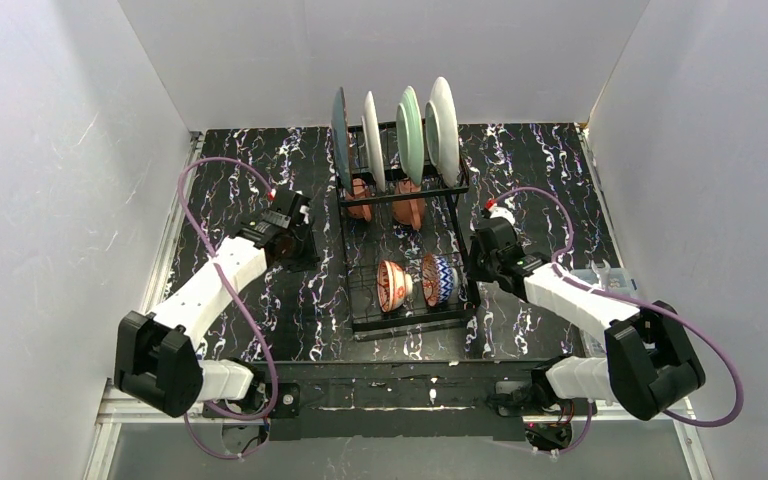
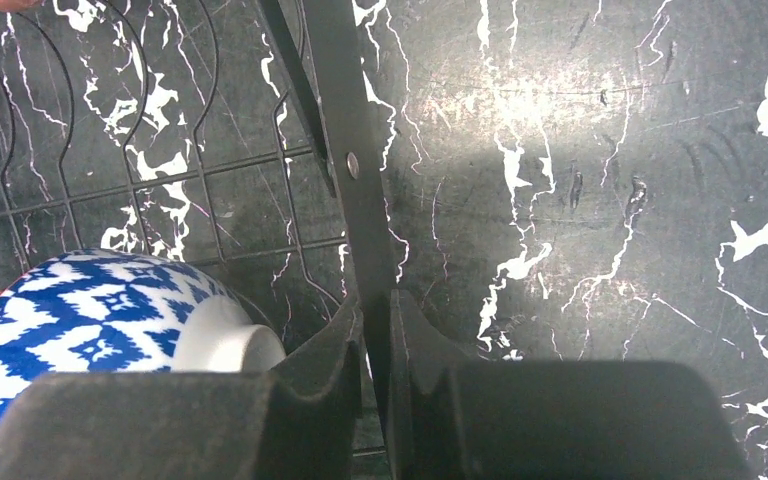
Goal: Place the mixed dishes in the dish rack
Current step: Move the dish rack to the center of the board, then reset both arms
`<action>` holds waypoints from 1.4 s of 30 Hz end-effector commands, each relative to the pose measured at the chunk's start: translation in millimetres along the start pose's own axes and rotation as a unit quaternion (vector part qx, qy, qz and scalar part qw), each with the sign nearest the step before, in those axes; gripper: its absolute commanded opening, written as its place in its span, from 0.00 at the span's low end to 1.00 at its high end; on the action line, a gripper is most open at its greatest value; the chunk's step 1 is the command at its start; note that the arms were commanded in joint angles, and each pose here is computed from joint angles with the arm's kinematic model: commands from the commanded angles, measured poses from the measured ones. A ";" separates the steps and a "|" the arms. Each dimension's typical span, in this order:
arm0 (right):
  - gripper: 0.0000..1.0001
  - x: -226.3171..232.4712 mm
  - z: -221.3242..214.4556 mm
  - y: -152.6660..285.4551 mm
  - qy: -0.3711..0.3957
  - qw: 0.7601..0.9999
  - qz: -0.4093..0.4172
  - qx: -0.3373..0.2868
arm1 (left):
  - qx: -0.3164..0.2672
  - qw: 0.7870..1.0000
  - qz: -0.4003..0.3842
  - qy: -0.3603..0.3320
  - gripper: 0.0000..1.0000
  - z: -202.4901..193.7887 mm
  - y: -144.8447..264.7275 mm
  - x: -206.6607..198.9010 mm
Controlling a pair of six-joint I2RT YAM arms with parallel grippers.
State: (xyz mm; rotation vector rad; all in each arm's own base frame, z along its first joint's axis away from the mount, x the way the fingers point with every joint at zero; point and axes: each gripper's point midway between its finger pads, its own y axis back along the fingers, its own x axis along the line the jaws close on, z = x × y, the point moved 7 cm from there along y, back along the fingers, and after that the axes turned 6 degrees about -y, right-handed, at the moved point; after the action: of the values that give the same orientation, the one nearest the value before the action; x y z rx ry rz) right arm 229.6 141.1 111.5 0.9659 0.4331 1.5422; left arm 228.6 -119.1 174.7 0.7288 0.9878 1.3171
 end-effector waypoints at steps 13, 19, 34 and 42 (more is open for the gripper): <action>0.01 77.3 10.8 -0.8 -0.031 0.996 0.085 -0.005 | -0.010 0.999 0.002 -0.035 0.00 -21.2 33.7 16.5; 0.01 72.5 19.4 3.7 -0.012 0.998 0.059 -0.023 | -0.019 0.999 0.004 -0.046 0.02 -25.3 40.1 21.4; 0.59 71.4 42.4 22.3 0.013 0.998 0.027 -0.064 | -0.046 0.996 0.001 -0.075 0.37 -18.6 55.7 23.0; 0.98 75.9 68.7 53.7 0.070 0.993 0.033 -0.093 | -0.087 0.990 -0.022 -0.108 0.64 -12.3 81.4 22.3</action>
State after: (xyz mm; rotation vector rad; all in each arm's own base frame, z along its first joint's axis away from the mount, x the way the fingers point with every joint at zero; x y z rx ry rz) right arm 247.5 185.6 175.9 0.8374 0.3887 1.6113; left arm 184.7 -91.0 212.8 0.7393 0.7898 1.2559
